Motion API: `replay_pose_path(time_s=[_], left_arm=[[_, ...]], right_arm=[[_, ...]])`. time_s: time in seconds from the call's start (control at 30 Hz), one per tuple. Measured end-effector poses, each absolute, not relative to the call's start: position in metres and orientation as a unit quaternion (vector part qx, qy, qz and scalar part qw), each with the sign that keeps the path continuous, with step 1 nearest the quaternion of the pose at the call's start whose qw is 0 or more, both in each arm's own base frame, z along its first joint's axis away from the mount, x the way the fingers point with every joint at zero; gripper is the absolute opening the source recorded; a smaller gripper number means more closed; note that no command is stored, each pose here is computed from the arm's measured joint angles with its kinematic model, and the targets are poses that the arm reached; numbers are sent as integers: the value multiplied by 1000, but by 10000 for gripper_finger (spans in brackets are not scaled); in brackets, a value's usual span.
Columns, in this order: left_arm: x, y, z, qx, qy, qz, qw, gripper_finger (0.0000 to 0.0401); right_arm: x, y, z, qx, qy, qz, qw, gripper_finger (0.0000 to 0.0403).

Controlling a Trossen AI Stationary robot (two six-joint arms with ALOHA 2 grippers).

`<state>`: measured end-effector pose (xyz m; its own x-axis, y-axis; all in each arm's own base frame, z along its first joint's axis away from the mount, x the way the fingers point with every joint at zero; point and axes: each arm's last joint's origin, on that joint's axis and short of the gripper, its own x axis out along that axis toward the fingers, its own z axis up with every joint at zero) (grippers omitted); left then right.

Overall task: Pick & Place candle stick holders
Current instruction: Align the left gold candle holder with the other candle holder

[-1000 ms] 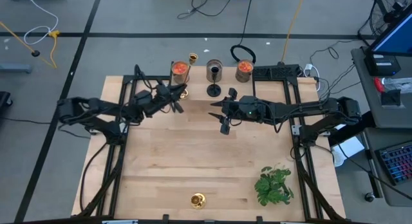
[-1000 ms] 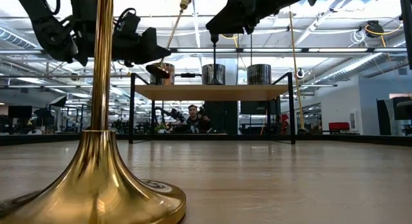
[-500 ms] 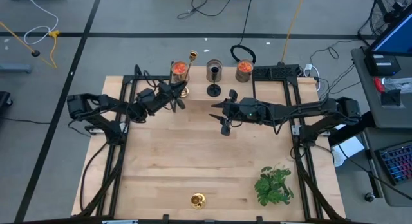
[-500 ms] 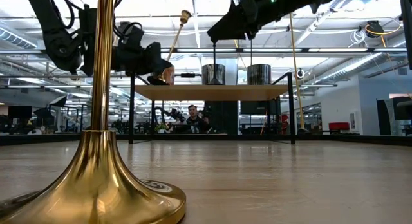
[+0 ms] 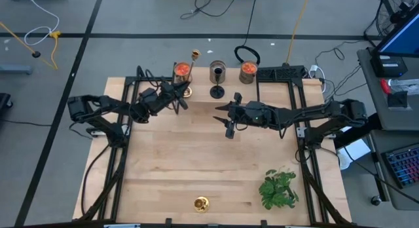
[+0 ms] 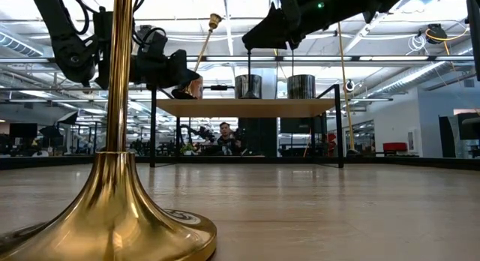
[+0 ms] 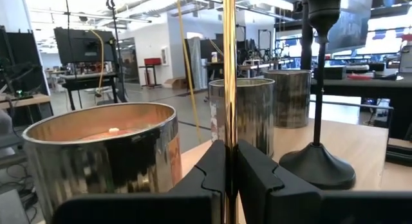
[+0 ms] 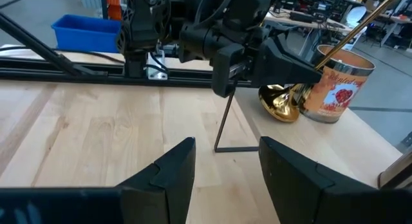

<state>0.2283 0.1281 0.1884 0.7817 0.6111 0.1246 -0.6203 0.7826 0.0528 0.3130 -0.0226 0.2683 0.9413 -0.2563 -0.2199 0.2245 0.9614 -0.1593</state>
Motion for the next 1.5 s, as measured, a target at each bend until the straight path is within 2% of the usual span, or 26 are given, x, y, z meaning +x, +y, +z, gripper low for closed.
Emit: replay_pose_path(time_s=[0.17,0.5,1.0,1.2,1.5], left_arm=[[228,129,184,34,-32,326,944,27],[229,128,183,42,-26,317,947,84],[228,128,184,49,-26,316,947,124],[228,128,184,51,-25,314,948,110],[228,127,184,54,-24,308,949,34]], right_arm=[[313,-23,268,-66,120,-122,983,171],[313,-23,268,-66,120,-122,983,171],[313,-23,268,-66,120,-122,983,171],[313,-23,268,-66,121,-122,983,171],[313,-23,268,-66,121,-122,983,171]])
